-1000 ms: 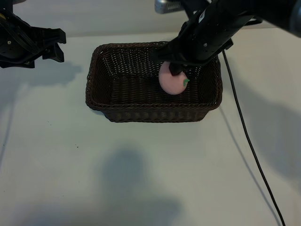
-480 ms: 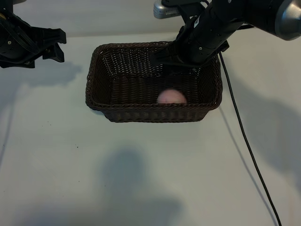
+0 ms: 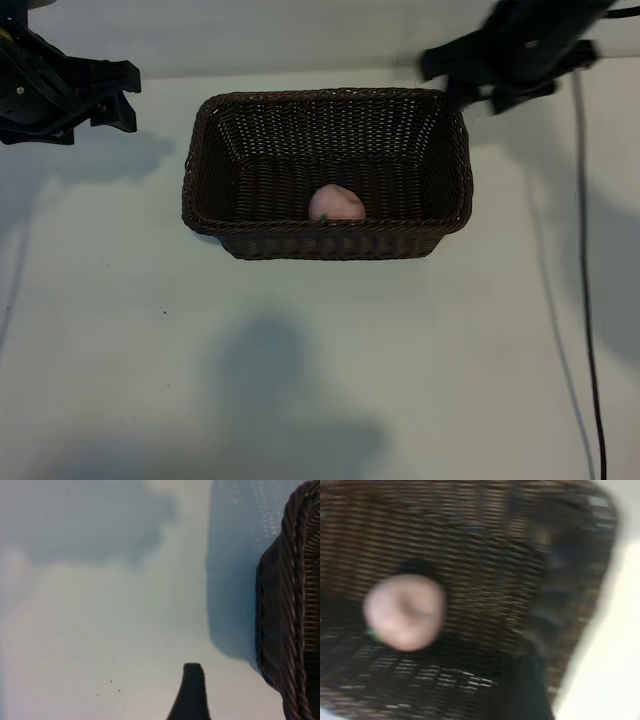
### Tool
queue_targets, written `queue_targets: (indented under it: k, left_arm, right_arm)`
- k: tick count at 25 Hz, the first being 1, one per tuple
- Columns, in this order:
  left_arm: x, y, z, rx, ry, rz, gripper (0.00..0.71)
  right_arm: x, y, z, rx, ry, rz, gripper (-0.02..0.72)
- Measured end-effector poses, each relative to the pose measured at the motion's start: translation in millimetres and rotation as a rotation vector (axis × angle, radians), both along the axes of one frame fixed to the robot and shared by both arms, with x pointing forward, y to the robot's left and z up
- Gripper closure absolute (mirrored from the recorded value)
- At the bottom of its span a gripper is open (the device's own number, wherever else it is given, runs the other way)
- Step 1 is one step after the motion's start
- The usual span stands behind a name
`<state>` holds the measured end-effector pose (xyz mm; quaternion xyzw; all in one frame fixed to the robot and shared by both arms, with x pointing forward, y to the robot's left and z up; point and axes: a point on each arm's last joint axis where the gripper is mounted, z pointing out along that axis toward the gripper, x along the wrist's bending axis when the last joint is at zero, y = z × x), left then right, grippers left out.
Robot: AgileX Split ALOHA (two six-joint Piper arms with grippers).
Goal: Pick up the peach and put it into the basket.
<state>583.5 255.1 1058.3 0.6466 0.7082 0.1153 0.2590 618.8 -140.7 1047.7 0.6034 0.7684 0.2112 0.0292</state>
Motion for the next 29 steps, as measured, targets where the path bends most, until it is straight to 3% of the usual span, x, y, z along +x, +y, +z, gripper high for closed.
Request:
queue_targets:
  k: [6,13,29]
  left_arm:
    - [0,0.0,0,0.0,0.0,0.0,0.119]
    - [0,0.0,0,0.0,0.0,0.0,0.119]
    - [0,0.0,0,0.0,0.0,0.0,0.119]
  right_arm:
    - [10,-56,-3,-0.078,0.069,-0.094,0.195]
    - [9,-68,-5,-0.122,0.105,-0.087,0.195]
    - [7,-69,-5,-0.135,0.13,-0.082,0.196]
